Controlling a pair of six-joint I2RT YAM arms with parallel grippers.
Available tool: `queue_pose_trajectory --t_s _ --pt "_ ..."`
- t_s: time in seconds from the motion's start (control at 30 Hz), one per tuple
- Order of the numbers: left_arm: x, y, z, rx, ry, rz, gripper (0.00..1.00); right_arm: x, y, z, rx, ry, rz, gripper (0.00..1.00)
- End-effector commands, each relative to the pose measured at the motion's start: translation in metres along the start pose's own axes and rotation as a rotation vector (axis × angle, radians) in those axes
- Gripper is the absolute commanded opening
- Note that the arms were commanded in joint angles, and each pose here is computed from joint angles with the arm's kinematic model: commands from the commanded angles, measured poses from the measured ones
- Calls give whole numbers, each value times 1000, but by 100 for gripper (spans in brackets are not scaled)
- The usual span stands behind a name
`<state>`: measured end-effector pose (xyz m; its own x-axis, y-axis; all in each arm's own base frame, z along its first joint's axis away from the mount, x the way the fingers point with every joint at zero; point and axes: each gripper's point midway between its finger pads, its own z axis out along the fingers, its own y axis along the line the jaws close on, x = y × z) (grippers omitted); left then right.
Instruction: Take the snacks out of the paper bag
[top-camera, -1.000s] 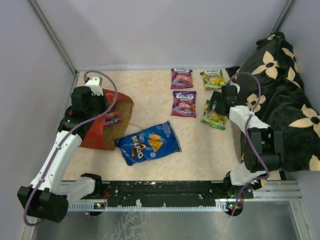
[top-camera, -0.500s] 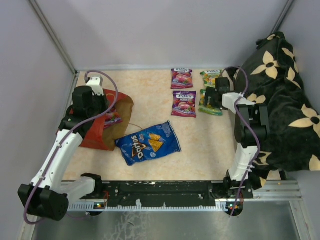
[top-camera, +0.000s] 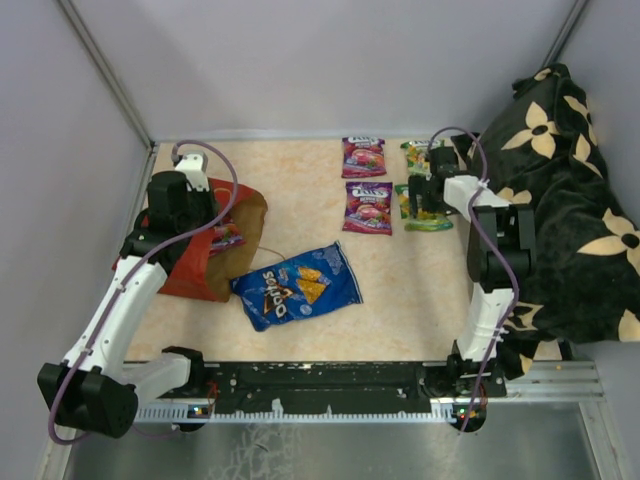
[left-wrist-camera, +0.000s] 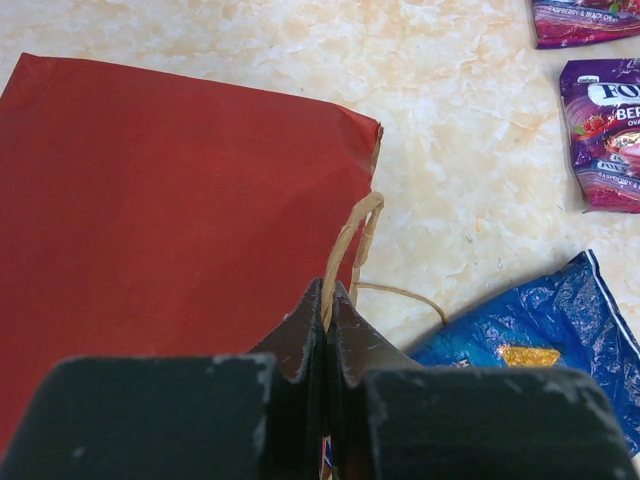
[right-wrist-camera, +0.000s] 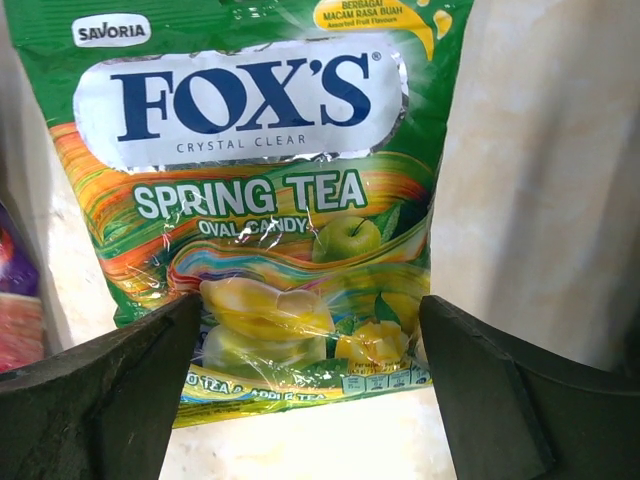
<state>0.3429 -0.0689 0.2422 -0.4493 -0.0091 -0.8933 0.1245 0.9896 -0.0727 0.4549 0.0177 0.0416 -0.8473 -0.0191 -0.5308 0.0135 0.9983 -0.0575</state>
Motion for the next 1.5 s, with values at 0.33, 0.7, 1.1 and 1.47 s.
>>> queue_pose_trajectory --t_s 0.33,0.7,1.1,1.47 --pt "-14 -1 -3 6 -33 -2 2 -11 -35 -74 145 -62 83 99" --pt "-15 2 -4 -8 -36 -1 2 7 175 -192 -773 -359 50 91" --pt "-19 1 -9 -2 -53 -3 1 92 233 -146 -898 -156 -69 75" --pt "-21 0 -11 2 -64 -2 2 114 248 -123 -851 -89 -130 72"
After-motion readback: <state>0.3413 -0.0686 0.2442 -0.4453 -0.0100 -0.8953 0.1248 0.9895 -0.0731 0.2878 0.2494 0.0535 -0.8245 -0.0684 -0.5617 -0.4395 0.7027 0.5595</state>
